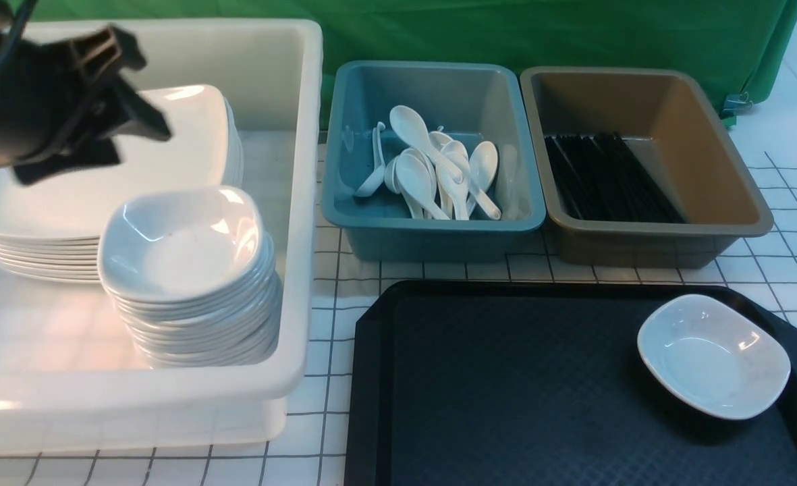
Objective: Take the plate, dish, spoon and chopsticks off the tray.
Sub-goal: Use the left arm to put the small plate into the large storage box on the left, then use the left arm to grab a small plate from the dinner plate
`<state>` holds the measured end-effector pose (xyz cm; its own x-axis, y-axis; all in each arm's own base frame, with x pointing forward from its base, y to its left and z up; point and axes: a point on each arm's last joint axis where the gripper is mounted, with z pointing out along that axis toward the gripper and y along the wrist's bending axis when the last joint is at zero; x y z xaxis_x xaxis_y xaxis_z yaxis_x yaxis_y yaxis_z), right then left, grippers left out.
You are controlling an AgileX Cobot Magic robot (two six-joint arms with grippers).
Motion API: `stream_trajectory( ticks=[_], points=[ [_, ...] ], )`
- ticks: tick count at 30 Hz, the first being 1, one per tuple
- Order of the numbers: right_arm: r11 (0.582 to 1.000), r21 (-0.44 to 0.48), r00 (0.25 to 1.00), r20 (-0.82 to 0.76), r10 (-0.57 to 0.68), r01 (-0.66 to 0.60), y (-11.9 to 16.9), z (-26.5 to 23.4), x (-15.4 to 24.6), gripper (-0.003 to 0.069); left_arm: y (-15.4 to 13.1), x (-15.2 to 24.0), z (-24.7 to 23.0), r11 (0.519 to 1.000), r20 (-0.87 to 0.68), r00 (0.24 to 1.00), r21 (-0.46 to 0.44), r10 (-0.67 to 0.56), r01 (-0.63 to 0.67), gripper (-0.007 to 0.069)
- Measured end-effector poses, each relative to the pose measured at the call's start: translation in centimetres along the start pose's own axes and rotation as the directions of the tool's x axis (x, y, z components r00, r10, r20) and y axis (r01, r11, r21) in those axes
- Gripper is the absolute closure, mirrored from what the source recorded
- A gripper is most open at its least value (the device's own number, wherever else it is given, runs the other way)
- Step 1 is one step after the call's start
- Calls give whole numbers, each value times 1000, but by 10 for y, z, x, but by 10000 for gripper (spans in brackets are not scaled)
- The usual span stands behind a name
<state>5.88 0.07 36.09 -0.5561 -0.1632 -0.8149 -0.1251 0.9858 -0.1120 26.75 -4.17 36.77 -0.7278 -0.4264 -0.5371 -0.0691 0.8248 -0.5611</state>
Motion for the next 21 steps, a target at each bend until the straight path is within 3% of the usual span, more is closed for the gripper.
stream_trajectory(
  ticks=[3,5,6,8,15,21],
  points=[
    [1000,0,1000,-1,0,0,0,0,0,495,-21,6,11,988,-67,997,148,46,-36,437],
    [1000,0,1000,-3,0,0,0,0,0,494,-29,9,16,981,-90,993,183,79,-61,481],
    [1000,0,1000,-10,0,0,0,0,1,494,-44,17,28,969,-145,980,227,134,-99,562],
    [1000,-1,1000,-14,0,0,0,0,1,501,-56,25,40,959,-196,964,252,179,-127,607],
    [999,-38,999,-34,21,-22,4,0,3,637,-109,63,100,915,-378,861,344,341,-211,616],
    [998,-48,997,-74,24,-27,5,0,7,650,-140,107,162,898,-516,747,357,419,-257,536]
  ],
)
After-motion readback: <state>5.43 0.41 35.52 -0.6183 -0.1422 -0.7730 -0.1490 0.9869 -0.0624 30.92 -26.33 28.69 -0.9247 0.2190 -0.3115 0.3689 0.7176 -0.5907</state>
